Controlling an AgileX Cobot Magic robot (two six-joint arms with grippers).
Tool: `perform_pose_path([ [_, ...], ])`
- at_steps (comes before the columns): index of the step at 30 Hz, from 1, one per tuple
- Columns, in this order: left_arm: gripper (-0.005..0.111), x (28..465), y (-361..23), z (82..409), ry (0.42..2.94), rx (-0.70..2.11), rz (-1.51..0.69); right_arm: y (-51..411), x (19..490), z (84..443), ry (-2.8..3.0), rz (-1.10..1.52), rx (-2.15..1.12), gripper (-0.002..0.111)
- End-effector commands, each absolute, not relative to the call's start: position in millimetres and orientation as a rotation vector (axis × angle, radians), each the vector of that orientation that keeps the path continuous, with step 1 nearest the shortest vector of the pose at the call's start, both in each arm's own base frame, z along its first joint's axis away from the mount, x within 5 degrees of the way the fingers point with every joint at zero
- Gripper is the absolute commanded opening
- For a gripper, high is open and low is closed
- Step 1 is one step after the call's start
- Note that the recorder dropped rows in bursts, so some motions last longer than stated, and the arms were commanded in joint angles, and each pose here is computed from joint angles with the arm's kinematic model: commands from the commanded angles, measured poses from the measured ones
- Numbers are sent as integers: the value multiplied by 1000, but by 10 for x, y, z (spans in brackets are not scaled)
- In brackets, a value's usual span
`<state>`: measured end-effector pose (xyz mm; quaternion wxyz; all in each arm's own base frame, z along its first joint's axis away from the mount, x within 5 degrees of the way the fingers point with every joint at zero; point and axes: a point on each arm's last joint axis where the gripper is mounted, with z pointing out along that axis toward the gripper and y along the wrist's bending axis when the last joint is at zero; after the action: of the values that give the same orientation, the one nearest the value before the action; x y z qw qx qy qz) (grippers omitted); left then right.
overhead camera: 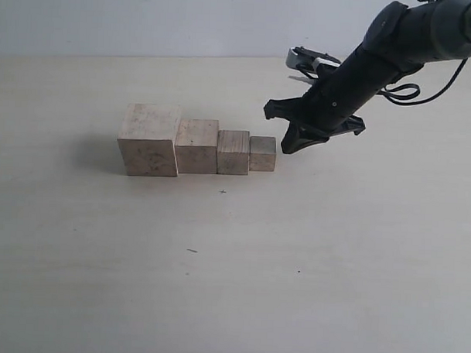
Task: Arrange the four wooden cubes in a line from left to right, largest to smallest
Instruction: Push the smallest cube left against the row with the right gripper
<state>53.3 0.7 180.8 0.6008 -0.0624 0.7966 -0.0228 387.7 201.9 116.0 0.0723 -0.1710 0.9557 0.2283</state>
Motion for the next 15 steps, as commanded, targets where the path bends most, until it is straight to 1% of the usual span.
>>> perform_pose_path([
  [1,0,532,7,1811,1835,-138,-52,2017,3878,1065,2895,681,-519,0],
  [7,0,532,7,1811,1835,-138,-52,2020,3884,1059,2891,683,-511,0],
  [15,0,532,7,1811,1835,-138,-52,2074,3869,1091,2856,782,-548,0],
])
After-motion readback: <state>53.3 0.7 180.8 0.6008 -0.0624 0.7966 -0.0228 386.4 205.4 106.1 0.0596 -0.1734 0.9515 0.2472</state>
